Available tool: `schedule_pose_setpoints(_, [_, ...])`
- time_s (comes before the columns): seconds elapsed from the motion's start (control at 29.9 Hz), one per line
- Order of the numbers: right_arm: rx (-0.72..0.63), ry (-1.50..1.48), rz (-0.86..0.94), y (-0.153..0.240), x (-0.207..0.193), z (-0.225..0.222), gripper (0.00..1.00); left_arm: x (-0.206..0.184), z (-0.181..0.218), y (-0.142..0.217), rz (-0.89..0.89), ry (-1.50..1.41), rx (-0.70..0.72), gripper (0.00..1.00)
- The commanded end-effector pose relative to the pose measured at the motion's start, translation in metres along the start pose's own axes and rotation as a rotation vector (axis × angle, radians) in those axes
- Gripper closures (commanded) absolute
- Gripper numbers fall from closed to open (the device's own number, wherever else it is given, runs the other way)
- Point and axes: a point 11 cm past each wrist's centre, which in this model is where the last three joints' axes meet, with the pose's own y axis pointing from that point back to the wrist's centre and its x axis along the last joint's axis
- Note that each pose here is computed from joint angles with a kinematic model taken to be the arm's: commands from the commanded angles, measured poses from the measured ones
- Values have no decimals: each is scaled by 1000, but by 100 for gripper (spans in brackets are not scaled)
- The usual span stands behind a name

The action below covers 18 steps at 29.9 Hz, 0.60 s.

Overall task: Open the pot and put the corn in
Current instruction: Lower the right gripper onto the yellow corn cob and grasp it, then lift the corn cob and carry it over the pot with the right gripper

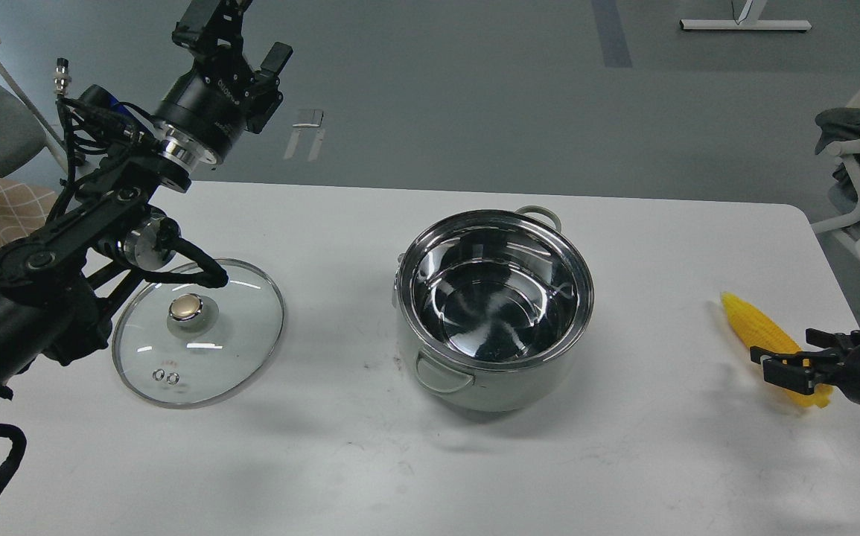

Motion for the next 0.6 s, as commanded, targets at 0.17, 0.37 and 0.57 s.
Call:
schedule_pose_setpoints(0.17, [-8, -6, -16, -5, -7, 0, 42, -2, 1, 0, -6, 4, -3, 3])
schedule_pose_setpoints(0.37, [13, -4, -2, -12, -4, -8, 72, -2, 0, 0, -4, 4, -1, 3])
schedule_pose_setpoints(0.57, [36, 30, 67, -4, 26, -10, 84, -3, 0, 0, -9, 5, -2, 3])
